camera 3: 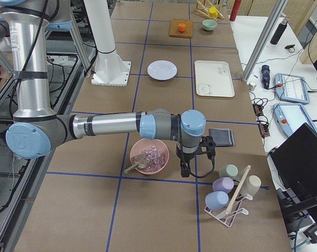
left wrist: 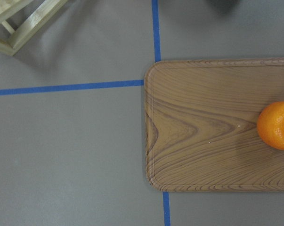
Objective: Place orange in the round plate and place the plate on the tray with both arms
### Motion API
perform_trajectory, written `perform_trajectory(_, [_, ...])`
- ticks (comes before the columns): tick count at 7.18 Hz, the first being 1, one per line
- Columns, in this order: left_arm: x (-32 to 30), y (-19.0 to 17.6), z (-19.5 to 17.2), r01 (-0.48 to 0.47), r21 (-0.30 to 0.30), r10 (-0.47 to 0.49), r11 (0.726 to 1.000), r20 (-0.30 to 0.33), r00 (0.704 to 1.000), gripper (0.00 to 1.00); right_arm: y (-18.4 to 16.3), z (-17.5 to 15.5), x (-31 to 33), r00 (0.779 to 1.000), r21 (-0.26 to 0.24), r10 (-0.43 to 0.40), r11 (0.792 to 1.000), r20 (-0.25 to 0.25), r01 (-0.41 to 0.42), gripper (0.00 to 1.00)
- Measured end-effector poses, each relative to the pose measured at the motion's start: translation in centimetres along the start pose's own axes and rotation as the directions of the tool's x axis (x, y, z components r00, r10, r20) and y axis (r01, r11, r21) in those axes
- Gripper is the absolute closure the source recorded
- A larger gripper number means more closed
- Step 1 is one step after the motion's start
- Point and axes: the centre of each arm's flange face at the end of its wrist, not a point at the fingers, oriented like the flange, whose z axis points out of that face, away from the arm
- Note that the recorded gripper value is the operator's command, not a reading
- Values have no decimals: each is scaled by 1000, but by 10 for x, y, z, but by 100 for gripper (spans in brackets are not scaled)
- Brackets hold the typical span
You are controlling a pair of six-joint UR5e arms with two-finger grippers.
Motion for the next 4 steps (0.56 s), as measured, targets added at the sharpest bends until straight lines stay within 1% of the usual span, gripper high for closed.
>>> perform_trajectory(2, [14,-6,4,-14,14,14,1000,-14,1000,2,-2,-1,-1,1000,2,-2,1000,0,2,0])
perform_trajectory(4, [64,-26,20,55,26,-54,998,-47,997,2,-2,-2,-2,1000,3,-3,1000,-1,3,0])
